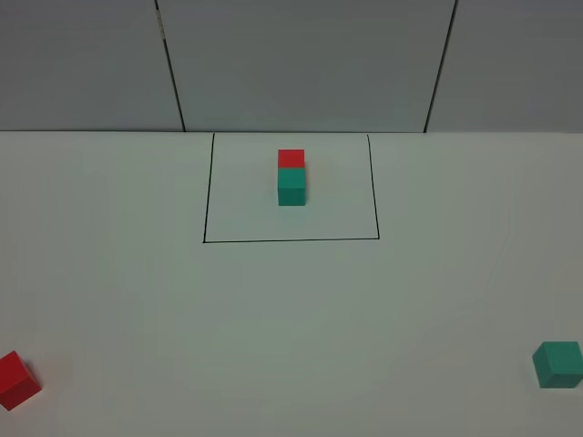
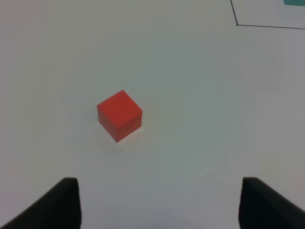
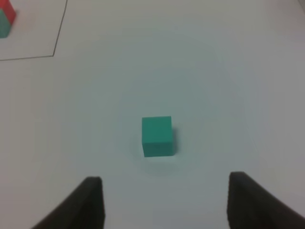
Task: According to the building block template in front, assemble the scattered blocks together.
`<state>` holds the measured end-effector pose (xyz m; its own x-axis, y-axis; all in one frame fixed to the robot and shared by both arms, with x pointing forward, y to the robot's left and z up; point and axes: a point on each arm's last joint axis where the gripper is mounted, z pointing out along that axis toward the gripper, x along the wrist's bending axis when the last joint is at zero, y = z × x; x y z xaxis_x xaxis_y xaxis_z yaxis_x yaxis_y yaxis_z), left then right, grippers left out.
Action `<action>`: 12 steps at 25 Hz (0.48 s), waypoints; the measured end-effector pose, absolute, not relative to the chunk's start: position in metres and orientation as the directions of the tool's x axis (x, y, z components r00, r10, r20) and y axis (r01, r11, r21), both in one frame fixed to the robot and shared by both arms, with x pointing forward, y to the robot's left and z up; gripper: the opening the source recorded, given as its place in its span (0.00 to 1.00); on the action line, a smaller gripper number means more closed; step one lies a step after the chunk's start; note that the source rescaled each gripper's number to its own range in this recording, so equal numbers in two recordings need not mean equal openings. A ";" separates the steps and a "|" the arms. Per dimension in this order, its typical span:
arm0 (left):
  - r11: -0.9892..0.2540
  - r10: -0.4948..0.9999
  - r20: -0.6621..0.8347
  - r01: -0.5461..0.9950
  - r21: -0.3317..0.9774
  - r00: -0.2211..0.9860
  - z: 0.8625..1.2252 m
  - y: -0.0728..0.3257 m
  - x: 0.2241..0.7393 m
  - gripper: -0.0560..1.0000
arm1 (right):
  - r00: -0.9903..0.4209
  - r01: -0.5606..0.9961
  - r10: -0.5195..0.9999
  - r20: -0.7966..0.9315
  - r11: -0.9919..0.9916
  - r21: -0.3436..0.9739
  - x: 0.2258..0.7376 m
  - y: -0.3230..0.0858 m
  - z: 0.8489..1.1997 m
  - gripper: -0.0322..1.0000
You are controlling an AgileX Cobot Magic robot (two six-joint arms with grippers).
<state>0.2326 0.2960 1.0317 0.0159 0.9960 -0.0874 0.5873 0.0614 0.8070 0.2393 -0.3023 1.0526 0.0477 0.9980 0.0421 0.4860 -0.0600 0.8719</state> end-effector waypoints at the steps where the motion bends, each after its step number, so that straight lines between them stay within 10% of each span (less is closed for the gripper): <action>1: 0.061 0.996 -0.087 0.587 0.807 0.016 1.032 0.296 0.233 0.55 | 0.048 0.486 0.998 0.042 -0.060 0.872 0.239 -0.302 1.053 0.41; 12: 0.061 0.996 -0.087 0.587 0.807 0.016 1.032 0.296 0.233 0.55 | 0.048 0.486 0.998 0.042 -0.060 0.872 0.239 -0.302 1.053 0.41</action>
